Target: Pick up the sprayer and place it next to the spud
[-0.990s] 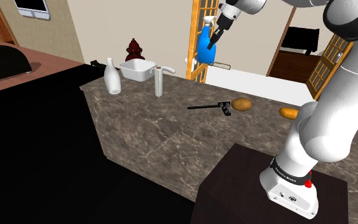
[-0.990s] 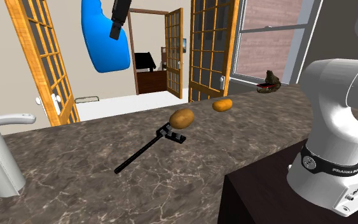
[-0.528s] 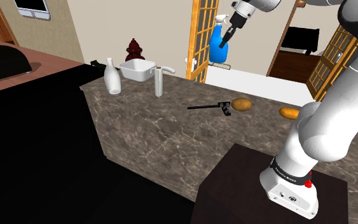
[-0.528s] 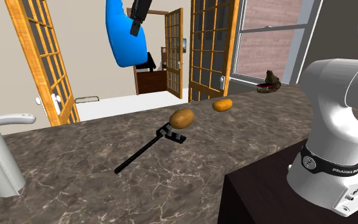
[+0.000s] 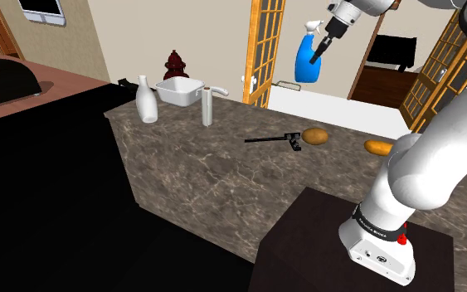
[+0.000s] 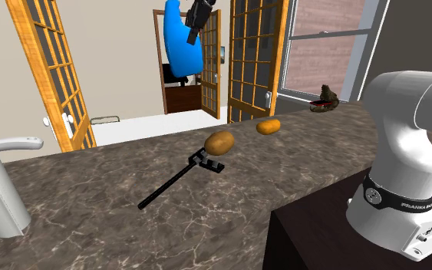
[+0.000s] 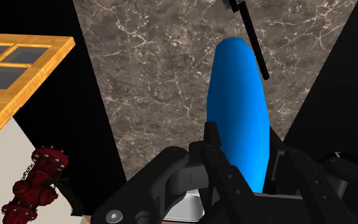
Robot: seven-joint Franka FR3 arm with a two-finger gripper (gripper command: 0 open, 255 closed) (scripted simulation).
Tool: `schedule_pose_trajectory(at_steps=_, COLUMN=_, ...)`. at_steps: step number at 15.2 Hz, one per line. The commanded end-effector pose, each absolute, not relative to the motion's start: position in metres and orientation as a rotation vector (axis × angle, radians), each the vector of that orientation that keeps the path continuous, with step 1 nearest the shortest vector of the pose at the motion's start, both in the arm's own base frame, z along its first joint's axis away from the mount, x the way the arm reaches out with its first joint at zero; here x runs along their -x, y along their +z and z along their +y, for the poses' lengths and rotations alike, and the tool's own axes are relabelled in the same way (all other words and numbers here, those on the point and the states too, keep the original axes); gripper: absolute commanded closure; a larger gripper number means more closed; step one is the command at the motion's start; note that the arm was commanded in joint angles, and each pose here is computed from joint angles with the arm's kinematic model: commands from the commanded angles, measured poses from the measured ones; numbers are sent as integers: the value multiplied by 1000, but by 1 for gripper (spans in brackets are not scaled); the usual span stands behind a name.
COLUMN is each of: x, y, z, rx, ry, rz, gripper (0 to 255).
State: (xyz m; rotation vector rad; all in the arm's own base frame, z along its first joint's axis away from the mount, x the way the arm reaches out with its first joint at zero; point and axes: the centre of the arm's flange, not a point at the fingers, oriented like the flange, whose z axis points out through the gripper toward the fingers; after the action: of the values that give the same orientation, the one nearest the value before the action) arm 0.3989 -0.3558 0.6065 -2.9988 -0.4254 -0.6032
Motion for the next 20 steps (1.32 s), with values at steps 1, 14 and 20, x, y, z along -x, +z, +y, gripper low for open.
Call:
schedule_pose_trajectory(at_steps=1, x=-378, y=605, z=-373, rx=2998, ry=-603, rz=-428, gripper=255)
schedule_pose_trajectory(at_steps=14, x=-253, y=605, z=-491, rx=2998, ry=-603, rz=-428, gripper=255)
schedule_pose_trajectory(at_steps=20, x=-195, y=606, z=-545, rx=2998, ry=-603, rz=-428, gripper=255)
